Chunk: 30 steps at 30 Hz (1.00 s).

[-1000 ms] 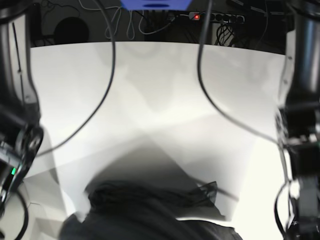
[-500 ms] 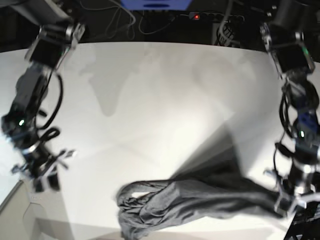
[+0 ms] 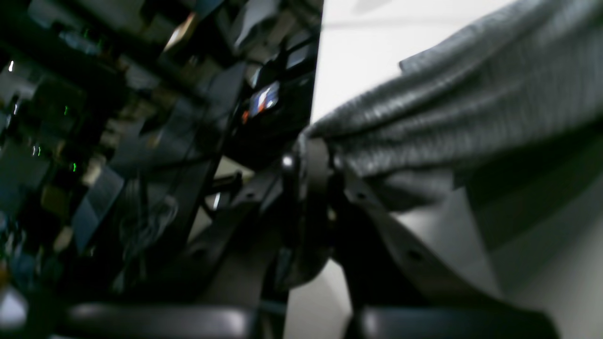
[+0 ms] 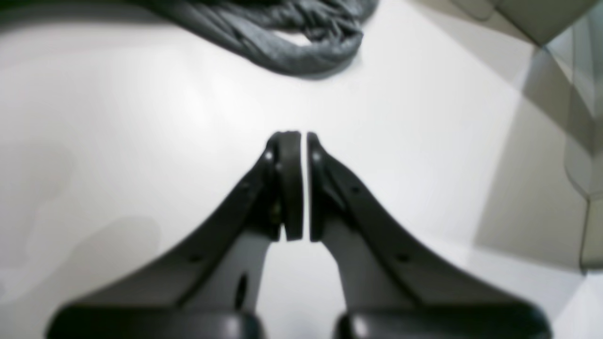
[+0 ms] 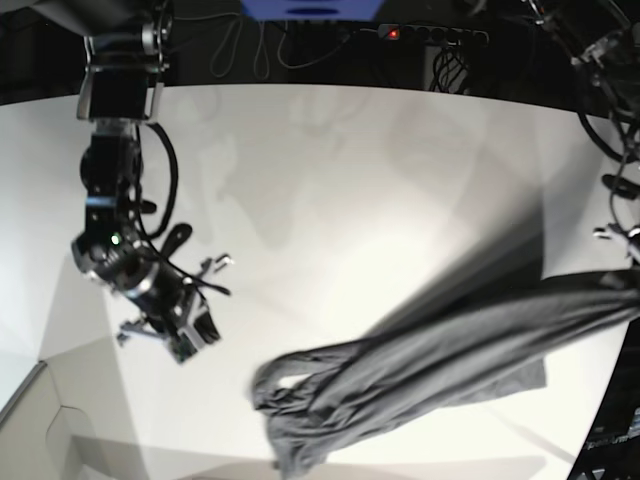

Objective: Layout the t-shirt on the table in an organized manner, then fold the t-shirt properly
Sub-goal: 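Lift the grey shirt high with both grippers and swing it across, then lower the shirt and drag a fold with the right gripper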

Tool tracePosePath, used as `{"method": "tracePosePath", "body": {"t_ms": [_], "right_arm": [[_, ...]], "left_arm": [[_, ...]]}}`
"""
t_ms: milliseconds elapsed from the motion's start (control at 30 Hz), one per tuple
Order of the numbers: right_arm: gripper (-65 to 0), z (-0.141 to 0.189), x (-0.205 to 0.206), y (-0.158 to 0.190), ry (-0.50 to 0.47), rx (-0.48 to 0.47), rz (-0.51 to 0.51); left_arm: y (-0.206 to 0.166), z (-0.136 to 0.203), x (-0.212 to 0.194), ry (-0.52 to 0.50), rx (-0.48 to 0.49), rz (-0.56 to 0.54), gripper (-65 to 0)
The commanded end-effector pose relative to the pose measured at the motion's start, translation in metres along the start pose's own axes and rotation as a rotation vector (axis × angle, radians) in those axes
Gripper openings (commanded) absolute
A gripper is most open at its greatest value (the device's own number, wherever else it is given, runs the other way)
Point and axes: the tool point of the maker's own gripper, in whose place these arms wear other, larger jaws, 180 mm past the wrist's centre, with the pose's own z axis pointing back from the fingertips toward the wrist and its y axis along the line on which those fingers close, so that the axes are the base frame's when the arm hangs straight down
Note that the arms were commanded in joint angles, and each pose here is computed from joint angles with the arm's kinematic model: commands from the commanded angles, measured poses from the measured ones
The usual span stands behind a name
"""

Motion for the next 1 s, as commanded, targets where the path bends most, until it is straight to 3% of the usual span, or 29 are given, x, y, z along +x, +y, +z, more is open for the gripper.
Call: {"method": "tracePosePath", "body": {"t_ms": [0,200,367,433,567,733,867,967], "right_arm": [[-57.8,-0.001,0.024,-0.008,-0.07,-0.008,0.008],[-40.4,-0.027,0.032,0.027,-0.058,0.103,0.048],[-32.9,-0.056,0.037,0.061,-0.033,0.202,0.024],[-30.7,-0.065,0.038,0.076,-0.022,0.24,0.004],[-29.8,-0.082,0.053,0.108,-0.069,0.318,-0.042],[-29.9,-0.102,0.078,0.135,-0.16,0.392,-0.126],[-30.0,-0.122,0.076,0.151,-0.158,0.452,-0.212],[-29.6,-0.141,0.057,0.145,-0.122,0.387,-0.301]], "left_arm": [[0.017,0.005,0.009,-0.043,0.042,0.002,-65.0],[0.047,0.027,-0.023,0.012,0.107,0.061,-65.0],[0.063,0.048,-0.052,0.071,0.14,0.098,-65.0],[0.058,0.056,-0.065,0.107,0.1,0.08,-65.0],[0.03,0.071,-0.086,0.152,0.019,0.116,-65.0],[0.013,0.079,-0.09,0.161,0.006,0.156,-65.0],[0.005,0.083,-0.091,0.164,0.005,0.178,-65.0],[0.0,0.089,-0.094,0.177,-0.002,0.178,-65.0]]}}
